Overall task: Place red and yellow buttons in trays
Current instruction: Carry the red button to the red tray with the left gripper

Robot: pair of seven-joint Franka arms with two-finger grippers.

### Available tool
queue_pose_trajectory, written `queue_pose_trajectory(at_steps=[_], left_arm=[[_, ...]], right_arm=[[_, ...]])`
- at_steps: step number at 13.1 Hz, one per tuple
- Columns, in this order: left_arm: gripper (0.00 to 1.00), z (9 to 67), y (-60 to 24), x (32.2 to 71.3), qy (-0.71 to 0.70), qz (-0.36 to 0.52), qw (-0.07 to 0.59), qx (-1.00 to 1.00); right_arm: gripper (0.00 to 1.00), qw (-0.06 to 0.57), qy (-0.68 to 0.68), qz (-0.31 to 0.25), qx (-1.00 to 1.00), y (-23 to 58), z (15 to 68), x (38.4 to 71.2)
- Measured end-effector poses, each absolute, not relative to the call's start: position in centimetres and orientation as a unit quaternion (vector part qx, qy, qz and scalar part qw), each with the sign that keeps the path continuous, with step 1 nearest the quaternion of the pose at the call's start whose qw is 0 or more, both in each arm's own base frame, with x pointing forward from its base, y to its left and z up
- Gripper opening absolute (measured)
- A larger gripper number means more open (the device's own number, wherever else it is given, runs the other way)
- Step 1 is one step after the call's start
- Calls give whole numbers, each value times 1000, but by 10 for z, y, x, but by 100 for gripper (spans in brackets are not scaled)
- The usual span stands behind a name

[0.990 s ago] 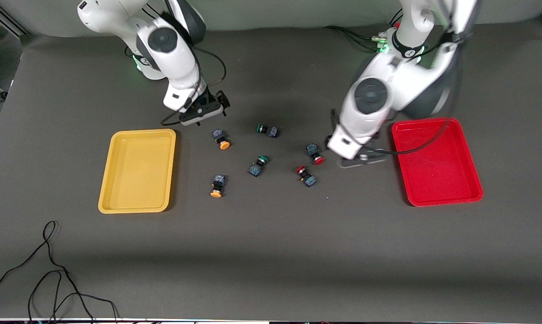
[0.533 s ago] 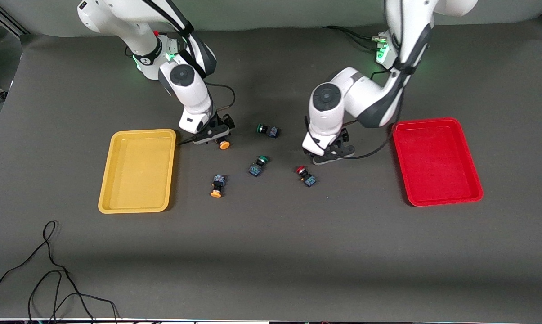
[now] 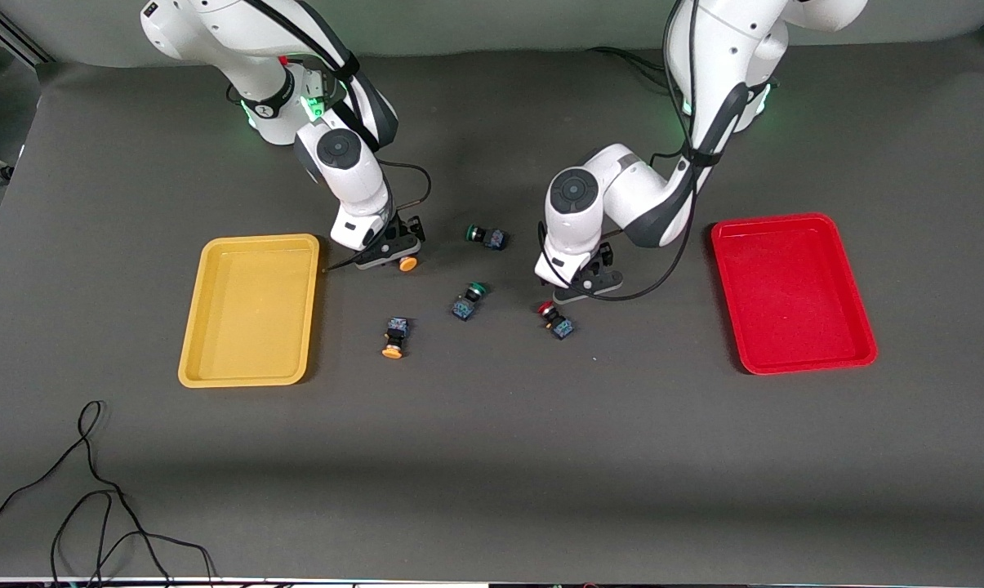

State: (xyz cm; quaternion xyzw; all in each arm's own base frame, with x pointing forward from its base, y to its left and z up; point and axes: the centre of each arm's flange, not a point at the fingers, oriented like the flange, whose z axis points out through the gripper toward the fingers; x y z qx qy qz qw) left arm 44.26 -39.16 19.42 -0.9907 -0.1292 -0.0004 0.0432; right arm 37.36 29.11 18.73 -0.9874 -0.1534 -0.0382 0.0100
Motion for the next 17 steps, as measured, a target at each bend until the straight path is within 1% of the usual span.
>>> queue_pose_trajectory(at_steps=[1,2,3,4,5,7,8,11,13,14,16,17], left_arm=[[79,189,-390,443,-126,-1,46,-991],[65,185,-390,442,-122,-2,49,-991],[52,183,-389,442,-119,-2,51,-992],[41,183,-389,442,-118,-3,52,-992],[33,185,-389,444,-119,-5,52,-992],[33,198,-379,456,-128,-7,62,-990],[33,214,-367,468,-130,-6,74,-989],[33,289,-305,511,-122,-8,92,-988],[33,338,-256,525,-103,0,106,-989],[33,355,-231,527,-89,7,112,-990],[33,366,-172,523,-62,24,114,-991],[33,362,-136,519,-57,35,109,-992]], right_arm=[[52,10,-153,-38,-987,291,187,373],[42,10,-154,-38,-987,291,187,373],[41,10,-154,-37,-987,291,187,373],[36,10,-154,-37,-987,291,187,373],[35,10,-154,-38,-987,292,188,374],[36,8,-151,-33,-988,297,199,381],[36,4,-144,-21,-989,303,215,388],[34,-8,-97,11,-995,315,303,425],[33,-10,-77,19,-997,310,356,450],[32,-10,-72,19,-997,307,364,456],[33,-15,-67,25,-997,306,355,456],[41,-19,-64,29,-997,308,347,456]])
